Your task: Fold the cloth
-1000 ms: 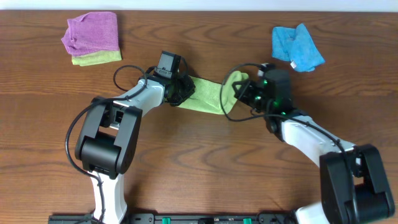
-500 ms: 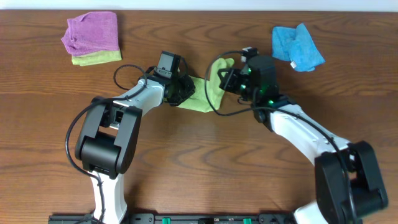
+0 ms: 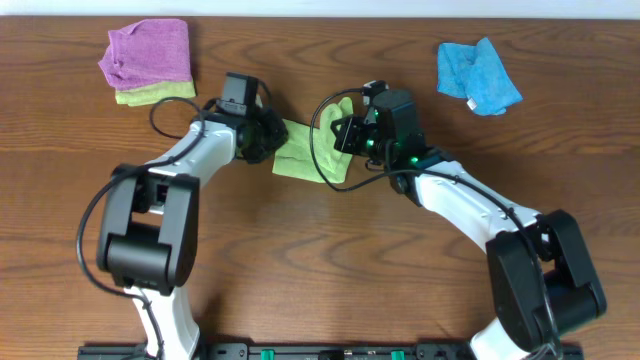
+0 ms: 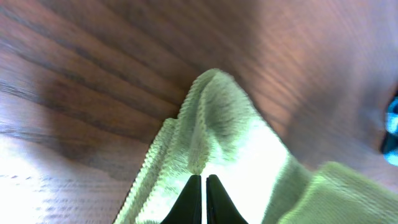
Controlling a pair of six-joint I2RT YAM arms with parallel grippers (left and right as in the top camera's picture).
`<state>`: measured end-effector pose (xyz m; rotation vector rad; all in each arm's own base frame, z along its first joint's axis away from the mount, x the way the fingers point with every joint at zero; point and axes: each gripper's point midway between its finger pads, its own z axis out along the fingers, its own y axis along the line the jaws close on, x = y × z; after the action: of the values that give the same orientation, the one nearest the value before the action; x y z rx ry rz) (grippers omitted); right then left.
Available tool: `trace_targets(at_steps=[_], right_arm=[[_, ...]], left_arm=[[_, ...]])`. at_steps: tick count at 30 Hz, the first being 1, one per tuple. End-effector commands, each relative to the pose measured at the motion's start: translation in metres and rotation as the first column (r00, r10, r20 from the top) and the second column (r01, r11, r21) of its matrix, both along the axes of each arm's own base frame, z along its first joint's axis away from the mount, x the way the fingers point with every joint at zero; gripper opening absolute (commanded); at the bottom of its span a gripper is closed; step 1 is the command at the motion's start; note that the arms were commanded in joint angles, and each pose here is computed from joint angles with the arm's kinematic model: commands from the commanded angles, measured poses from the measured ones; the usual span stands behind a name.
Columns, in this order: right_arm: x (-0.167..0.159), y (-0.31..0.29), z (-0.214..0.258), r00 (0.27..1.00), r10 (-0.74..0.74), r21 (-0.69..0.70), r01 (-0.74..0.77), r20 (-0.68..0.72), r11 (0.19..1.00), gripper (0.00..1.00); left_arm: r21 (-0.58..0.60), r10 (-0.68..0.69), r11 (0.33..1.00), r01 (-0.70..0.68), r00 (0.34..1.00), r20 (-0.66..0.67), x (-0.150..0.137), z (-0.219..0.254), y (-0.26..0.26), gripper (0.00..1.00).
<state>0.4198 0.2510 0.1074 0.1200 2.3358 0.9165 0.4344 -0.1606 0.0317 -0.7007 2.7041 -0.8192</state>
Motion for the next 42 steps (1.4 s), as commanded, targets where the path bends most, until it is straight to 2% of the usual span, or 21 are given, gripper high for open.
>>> trace_targets(at_steps=[1,8,16,28,42], right_arm=[[-0.001,0.010,0.003,0.999,0.036,-0.017,-0.036,0.027,0.999,0.01],[-0.004,0.016,0.004,0.998,0.054,-0.023,-0.053,0.034,0.998,0.01],[-0.006,0.021,0.004,0.997,0.068,-0.032,-0.066,0.041,0.997,0.01],[0.011,0.060,-0.011,0.984,0.178,-0.124,-0.181,-0.030,0.976,0.01],[-0.009,0.085,-0.040,0.969,0.231,-0.140,-0.241,-0.084,0.960,0.02]], left_arm=[[0.014,-0.037,0.999,0.036,0.998,0.055,0.001,0.018,0.001,0.06],[0.021,-0.020,1.000,0.018,0.995,0.094,0.006,0.034,0.011,0.06],[0.040,0.061,0.997,-0.066,0.992,0.110,0.012,0.047,0.051,0.06],[0.056,0.130,0.989,-0.140,0.981,0.147,0.017,0.065,0.088,0.06],[0.052,0.192,0.978,-0.203,0.968,0.164,0.020,0.074,0.116,0.06]])
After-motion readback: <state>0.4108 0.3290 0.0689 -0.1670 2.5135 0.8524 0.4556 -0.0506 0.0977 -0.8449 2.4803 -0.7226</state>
